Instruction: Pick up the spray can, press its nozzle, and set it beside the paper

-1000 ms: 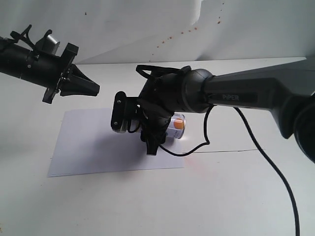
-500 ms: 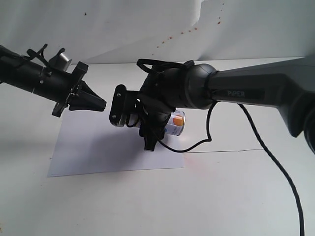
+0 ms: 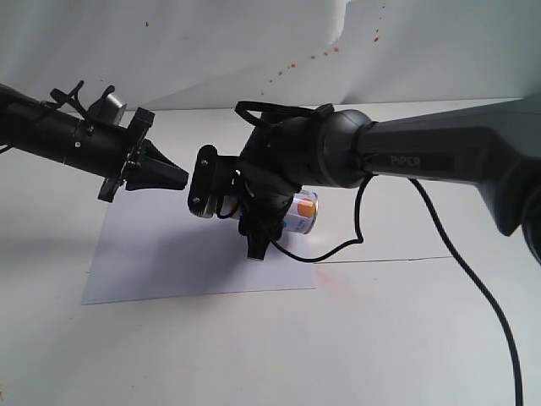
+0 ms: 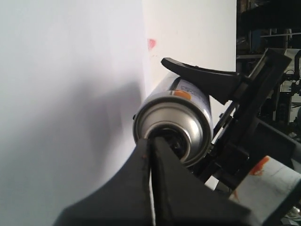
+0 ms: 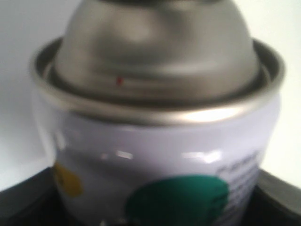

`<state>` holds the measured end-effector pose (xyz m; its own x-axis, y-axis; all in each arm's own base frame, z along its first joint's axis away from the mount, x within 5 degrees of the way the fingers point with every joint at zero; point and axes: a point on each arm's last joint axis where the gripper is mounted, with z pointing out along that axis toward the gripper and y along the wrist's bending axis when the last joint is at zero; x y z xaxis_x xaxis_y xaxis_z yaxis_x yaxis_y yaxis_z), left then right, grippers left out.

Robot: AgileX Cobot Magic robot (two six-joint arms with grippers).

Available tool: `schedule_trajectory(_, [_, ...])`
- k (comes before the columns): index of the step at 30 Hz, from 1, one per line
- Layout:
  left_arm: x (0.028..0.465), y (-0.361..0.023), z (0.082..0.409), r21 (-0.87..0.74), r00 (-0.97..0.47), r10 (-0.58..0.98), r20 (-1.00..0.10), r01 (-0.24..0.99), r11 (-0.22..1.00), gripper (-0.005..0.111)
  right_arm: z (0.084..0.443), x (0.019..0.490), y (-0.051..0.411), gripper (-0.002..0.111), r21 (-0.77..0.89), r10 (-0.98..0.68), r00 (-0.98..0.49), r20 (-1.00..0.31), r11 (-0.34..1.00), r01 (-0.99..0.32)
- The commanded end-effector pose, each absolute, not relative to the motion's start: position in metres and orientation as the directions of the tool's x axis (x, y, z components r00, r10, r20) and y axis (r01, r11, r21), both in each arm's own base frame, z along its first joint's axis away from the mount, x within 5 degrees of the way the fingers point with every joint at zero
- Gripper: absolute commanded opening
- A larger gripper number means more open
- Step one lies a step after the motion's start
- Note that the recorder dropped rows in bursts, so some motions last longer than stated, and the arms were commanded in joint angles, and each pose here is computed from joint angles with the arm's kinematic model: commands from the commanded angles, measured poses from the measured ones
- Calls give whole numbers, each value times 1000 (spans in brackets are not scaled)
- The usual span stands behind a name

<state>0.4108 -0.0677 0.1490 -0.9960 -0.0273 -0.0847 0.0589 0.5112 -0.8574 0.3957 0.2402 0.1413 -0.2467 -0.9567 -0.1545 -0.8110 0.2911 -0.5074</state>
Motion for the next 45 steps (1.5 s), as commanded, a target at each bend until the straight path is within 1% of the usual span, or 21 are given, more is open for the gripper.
schedule_trajectory(1, [412,-71,153,-869,-994,-30,-101,73,490,0,156,398,241,0,-529,-953,-239,-187,302,-793])
schedule_trajectory(8, [412,-72,153,-869,-994,-28,-104,78,488,0,155,398,241,0,-527,-952,-240,-189,304,-793])
schedule_trajectory(16, [408,-88,152,-861,-993,29,-117,116,495,0,155,398,241,0,-527,-952,-240,-189,304,-793])
schedule_trajectory(18, [407,-87,150,-854,-994,36,-101,105,510,0,155,398,241,0,-527,-952,-240,-189,304,-793])
schedule_trajectory(45, [405,-94,145,-850,-994,62,-90,109,515,0,156,398,241,0,-530,-952,-234,-197,305,-792])
